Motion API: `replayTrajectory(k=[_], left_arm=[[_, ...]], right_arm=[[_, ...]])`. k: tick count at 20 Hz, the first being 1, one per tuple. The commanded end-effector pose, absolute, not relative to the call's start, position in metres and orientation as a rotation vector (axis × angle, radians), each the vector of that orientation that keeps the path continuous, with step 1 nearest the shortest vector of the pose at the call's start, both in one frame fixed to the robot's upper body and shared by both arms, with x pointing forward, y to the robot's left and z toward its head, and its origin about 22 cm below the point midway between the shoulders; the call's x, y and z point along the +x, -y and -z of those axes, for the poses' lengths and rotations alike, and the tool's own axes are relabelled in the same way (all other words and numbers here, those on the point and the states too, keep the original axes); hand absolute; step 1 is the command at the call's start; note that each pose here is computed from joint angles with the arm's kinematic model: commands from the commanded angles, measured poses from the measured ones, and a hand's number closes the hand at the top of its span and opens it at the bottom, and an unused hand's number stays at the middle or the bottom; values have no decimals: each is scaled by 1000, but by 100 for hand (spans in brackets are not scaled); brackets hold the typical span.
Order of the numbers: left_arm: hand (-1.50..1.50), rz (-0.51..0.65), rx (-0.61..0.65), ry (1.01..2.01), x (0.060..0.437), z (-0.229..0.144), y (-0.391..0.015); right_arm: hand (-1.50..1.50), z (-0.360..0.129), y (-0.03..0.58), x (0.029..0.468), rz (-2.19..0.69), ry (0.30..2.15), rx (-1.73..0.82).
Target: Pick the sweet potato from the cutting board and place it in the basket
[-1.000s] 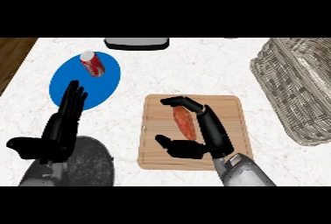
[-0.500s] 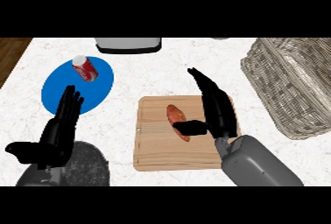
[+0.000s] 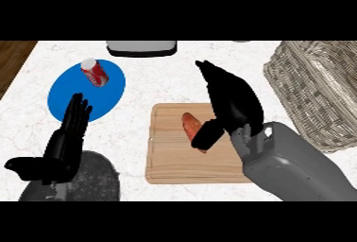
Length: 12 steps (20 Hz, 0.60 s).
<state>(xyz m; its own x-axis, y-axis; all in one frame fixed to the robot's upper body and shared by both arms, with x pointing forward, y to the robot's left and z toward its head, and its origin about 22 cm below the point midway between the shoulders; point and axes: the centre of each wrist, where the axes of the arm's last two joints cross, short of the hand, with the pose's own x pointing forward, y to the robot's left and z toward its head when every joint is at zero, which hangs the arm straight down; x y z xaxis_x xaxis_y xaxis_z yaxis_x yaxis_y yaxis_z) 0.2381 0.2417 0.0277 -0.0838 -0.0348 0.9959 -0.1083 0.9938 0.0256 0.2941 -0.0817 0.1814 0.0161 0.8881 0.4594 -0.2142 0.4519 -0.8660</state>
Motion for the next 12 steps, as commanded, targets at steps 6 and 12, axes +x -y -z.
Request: replayTrajectory(k=[6, 12], left_arm=[[0, -48, 117, 1666, 249, -33, -247], [0, -72, 101, 1658, 258, -29, -242]], right_arm=[[-150, -218, 56, 291, -1039, 1036, -709], [-150, -193, 45, 302, -1076, 948, -781]])
